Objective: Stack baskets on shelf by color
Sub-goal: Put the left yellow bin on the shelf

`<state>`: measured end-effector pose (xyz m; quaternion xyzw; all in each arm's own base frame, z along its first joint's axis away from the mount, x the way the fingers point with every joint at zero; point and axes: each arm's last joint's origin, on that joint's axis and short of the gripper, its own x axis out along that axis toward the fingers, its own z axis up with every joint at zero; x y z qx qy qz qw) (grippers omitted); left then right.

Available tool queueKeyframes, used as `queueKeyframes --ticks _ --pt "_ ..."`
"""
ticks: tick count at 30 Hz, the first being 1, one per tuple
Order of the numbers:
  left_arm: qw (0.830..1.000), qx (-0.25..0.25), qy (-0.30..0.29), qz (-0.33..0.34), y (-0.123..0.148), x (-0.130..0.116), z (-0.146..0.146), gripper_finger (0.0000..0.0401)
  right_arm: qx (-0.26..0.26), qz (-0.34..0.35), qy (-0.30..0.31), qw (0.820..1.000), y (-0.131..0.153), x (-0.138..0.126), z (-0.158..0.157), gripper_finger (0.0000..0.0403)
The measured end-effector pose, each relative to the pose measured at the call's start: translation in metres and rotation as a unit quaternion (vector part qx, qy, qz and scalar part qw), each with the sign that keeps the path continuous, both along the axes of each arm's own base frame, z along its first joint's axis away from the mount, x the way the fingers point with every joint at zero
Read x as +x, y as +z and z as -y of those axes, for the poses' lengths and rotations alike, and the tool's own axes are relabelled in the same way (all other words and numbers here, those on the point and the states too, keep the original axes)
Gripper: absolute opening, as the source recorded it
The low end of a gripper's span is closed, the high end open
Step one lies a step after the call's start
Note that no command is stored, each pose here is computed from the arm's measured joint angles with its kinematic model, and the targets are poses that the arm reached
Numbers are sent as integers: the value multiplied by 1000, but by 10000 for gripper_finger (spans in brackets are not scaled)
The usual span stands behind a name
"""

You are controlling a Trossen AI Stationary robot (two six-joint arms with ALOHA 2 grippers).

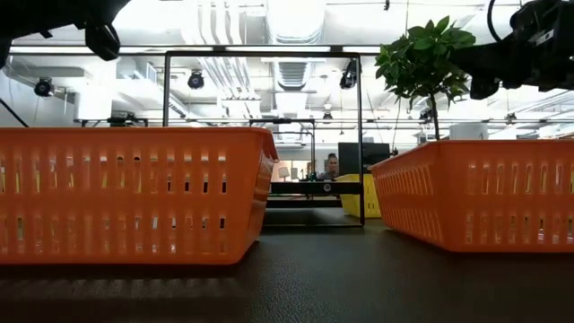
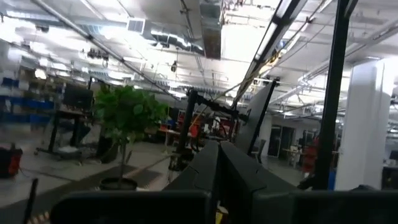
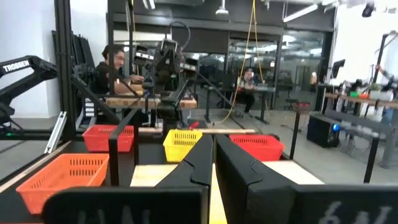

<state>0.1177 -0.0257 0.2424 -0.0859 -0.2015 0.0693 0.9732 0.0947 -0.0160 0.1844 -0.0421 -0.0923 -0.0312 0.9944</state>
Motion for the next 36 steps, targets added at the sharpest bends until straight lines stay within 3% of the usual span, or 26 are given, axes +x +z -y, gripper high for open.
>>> queueKeyframes --ticks 8,11,17,20,24,27,32,36 --pt "991 -129 -44 -19 18 12 4 0 -37 63 -6 997 12 -3 -1 9" --pt "981 -181 -63 -36 39 15 5 0 -52 90 -9 995 17 -5 -1 9" --pt "968 -171 -44 -181 80 20 7 0 -51 101 -8 994 20 -6 -1 9" --pt "936 -179 -19 -301 95 12 4 0 -64 101 -12 993 20 -6 -1 9" --pt "874 -169 16 -456 103 0 1 0 -74 107 -15 991 21 -6 -1 9" --pt "832 -142 45 -534 102 -4 0 0 -84 115 -18 990 22 -7 -2 10" --pt "746 -108 38 -656 87 -5 3 30 -92 117 -21 989 23 -7 -2 23" --pt "703 -53 18 -709 74 4 7 79 -92 124 -22 988 24 -8 -2 42"
